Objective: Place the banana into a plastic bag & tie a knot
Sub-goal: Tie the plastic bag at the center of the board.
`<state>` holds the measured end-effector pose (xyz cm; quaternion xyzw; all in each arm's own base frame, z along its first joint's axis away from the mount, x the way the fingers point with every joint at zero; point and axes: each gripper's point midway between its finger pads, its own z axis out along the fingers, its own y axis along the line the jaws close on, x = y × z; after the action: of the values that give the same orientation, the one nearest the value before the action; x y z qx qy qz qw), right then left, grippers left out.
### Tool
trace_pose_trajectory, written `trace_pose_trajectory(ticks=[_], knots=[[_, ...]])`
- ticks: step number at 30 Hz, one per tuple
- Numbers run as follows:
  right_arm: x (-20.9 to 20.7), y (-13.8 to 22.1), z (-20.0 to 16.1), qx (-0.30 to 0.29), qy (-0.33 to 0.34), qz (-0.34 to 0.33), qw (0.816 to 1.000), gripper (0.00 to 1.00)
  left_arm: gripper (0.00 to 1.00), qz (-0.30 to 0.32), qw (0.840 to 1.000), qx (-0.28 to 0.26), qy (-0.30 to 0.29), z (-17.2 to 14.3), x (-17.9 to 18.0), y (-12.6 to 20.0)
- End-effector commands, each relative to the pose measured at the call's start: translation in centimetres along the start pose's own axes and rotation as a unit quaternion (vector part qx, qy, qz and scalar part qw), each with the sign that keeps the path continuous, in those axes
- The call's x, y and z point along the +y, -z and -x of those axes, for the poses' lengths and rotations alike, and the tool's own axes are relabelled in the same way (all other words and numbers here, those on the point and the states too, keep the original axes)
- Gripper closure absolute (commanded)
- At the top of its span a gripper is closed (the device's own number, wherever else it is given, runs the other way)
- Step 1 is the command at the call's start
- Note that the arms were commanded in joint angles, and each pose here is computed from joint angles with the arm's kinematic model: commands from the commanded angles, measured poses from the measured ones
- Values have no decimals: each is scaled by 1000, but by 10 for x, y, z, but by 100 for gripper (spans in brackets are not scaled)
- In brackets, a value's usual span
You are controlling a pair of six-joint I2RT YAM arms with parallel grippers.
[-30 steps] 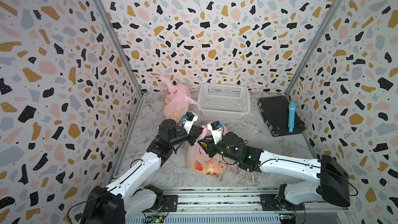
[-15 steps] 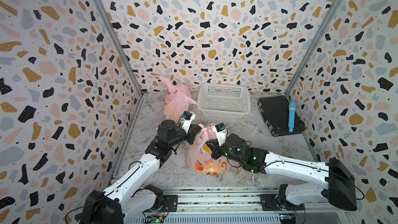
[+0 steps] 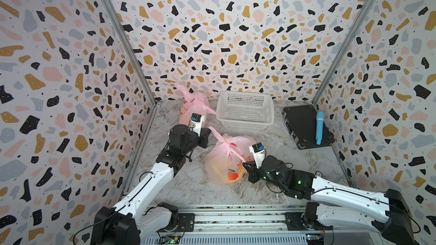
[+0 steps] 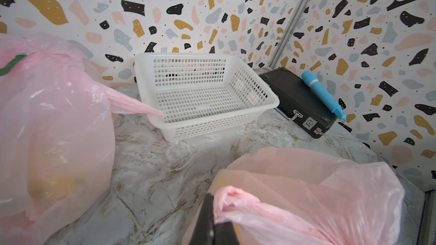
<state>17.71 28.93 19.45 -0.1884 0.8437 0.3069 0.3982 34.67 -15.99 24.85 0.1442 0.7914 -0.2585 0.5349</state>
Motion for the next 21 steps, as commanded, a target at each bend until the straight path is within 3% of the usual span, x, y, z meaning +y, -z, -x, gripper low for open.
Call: trace_pose_trajectory(ticks=[1,6,10,15,18,19,20,21], knots=[[-33,12,-35,50,13,-63,997,100,100,96,992,-80,15,66,47,10],[-62,21,-51,51,4,-111,993,100,100,123,989,-78,23,80,77,2],[-79,19,-66,65,-4,-140,988,100,100,132,989,-61,37,60,94,-10],[-77,6,-76,87,-17,-126,988,100,100,66,995,-41,58,38,74,-12],[-79,0,-77,95,-24,-123,988,100,100,62,995,-16,72,24,67,-5],[-80,-2,-77,97,-26,-121,988,100,98,68,995,-10,77,21,68,-1],[-81,-3,-77,99,-27,-119,988,100,88,72,994,-8,79,19,66,4],[-80,-3,-76,102,-26,-114,988,100,72,79,993,-6,82,16,66,10]])
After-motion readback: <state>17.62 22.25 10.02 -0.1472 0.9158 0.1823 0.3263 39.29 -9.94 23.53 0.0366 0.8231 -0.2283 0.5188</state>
